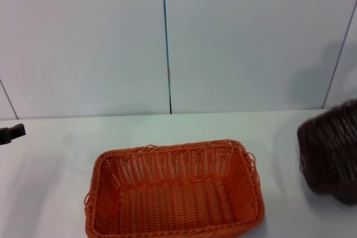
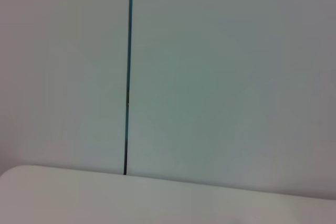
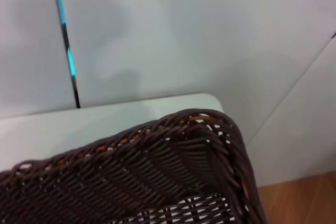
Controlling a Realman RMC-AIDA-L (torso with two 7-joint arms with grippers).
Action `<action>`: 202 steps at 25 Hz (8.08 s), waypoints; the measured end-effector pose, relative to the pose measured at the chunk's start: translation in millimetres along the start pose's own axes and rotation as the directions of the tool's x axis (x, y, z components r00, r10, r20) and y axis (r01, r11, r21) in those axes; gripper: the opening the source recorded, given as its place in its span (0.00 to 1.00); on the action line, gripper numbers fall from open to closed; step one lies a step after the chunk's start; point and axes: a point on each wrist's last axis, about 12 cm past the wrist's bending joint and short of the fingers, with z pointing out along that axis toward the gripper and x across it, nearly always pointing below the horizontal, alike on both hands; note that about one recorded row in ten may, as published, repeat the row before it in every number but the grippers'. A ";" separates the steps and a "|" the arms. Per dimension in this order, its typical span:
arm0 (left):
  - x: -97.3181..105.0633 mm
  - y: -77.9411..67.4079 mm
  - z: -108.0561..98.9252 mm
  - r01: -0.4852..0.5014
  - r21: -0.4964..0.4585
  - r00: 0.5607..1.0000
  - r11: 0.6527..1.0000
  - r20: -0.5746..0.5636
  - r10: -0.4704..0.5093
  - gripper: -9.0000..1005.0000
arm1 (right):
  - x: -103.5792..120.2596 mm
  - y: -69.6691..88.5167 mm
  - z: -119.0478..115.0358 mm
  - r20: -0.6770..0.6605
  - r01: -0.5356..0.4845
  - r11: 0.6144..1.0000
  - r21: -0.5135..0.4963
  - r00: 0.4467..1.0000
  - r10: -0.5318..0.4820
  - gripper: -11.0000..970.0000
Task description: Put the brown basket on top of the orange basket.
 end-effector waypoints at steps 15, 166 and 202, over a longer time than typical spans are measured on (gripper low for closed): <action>5.1 6.0 -1.8 0.018 -0.014 1.000 1.000 -0.007 -0.018 0.91 | 26.4 -35.4 -46.9 -0.026 0.072 0.997 0.026 0.997 -0.072 0.17; 9.3 100.7 18.0 -0.052 -0.079 0.962 0.995 -0.270 0.029 0.91 | -128.0 -323.5 -60.6 -0.064 0.220 0.958 0.183 0.975 -0.212 0.19; 14.1 75.2 30.1 -0.053 -0.050 0.969 0.997 -0.244 0.039 0.90 | -101.0 -252.9 -28.2 -0.277 0.210 0.856 0.473 0.957 -0.082 0.90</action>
